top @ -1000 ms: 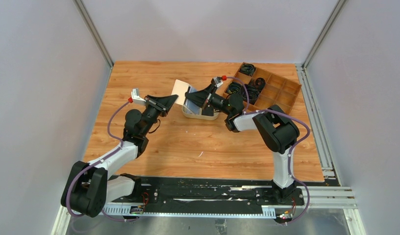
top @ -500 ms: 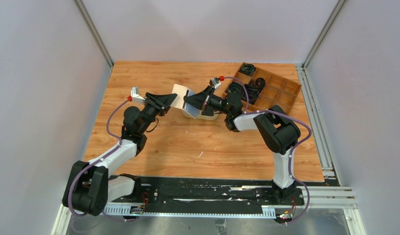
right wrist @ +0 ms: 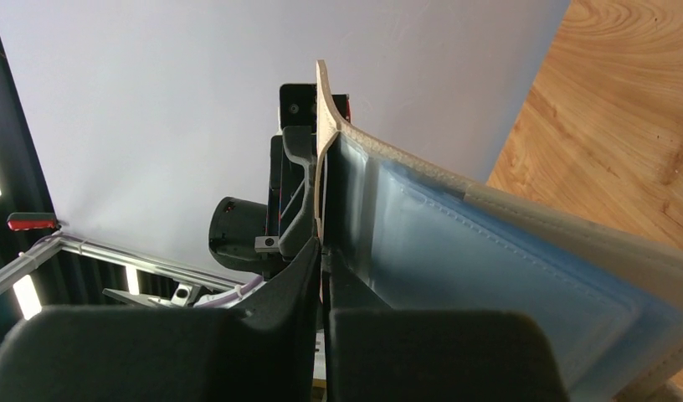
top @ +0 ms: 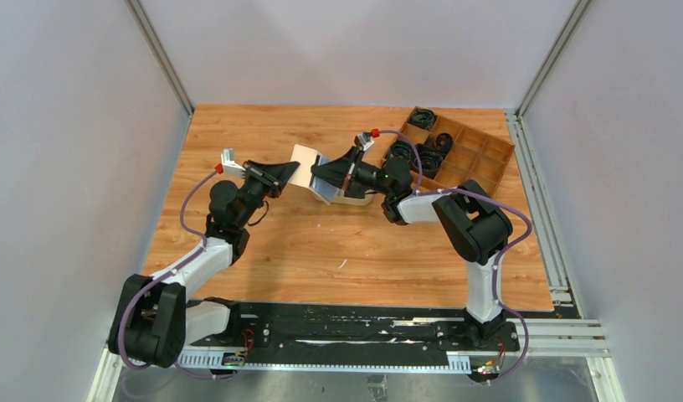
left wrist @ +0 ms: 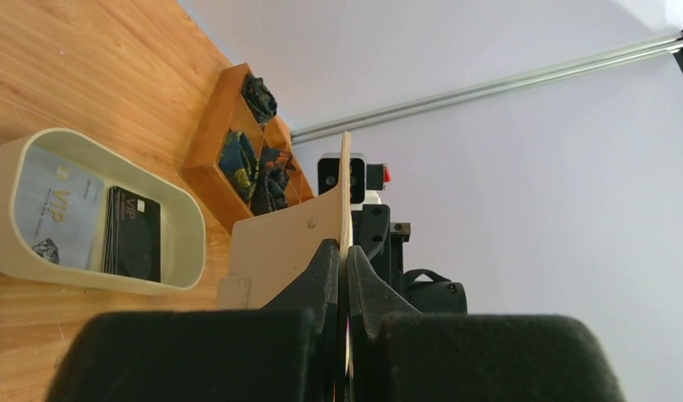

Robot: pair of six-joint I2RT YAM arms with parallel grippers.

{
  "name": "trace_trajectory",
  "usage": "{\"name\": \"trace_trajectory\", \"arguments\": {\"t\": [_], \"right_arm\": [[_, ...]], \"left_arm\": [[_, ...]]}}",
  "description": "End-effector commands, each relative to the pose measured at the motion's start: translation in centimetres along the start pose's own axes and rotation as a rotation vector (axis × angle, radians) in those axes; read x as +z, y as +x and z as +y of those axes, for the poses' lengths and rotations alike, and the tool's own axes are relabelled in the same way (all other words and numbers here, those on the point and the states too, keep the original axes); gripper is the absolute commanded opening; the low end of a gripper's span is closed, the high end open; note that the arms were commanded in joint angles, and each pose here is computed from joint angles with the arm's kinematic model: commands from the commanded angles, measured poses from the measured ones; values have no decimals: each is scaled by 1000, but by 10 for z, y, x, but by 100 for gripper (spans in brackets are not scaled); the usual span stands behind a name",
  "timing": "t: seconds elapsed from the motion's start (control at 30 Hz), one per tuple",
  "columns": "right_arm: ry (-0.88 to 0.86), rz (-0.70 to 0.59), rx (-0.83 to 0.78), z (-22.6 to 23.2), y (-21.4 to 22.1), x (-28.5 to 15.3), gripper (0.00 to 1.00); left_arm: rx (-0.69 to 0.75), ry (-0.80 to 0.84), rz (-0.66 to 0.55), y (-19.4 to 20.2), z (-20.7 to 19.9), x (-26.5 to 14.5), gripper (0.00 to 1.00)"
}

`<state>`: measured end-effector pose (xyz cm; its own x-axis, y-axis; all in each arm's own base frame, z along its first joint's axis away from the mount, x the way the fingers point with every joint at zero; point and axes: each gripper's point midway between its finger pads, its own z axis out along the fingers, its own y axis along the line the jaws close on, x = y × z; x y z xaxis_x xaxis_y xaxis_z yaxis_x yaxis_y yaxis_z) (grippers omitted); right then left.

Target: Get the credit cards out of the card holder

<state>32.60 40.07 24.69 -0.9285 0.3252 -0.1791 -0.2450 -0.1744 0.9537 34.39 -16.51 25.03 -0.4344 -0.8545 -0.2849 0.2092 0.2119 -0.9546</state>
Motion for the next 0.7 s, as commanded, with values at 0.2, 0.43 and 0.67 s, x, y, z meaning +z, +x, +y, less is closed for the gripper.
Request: {"name": "trace_trajectory", "arguments": {"t": [0.2,0.43,0.67], "right_arm": [[-66,1,-29,22,3,9,21],[-72,-28,-9,18,0,5,22],[-74,-44,9,13,-3,4,21]], "left_arm": [[28,99,-9,-5,-28,1,0],[27,115,-20,-7,-30,-1,0],[27,116,-18,-7,-30,-2,0]]}}
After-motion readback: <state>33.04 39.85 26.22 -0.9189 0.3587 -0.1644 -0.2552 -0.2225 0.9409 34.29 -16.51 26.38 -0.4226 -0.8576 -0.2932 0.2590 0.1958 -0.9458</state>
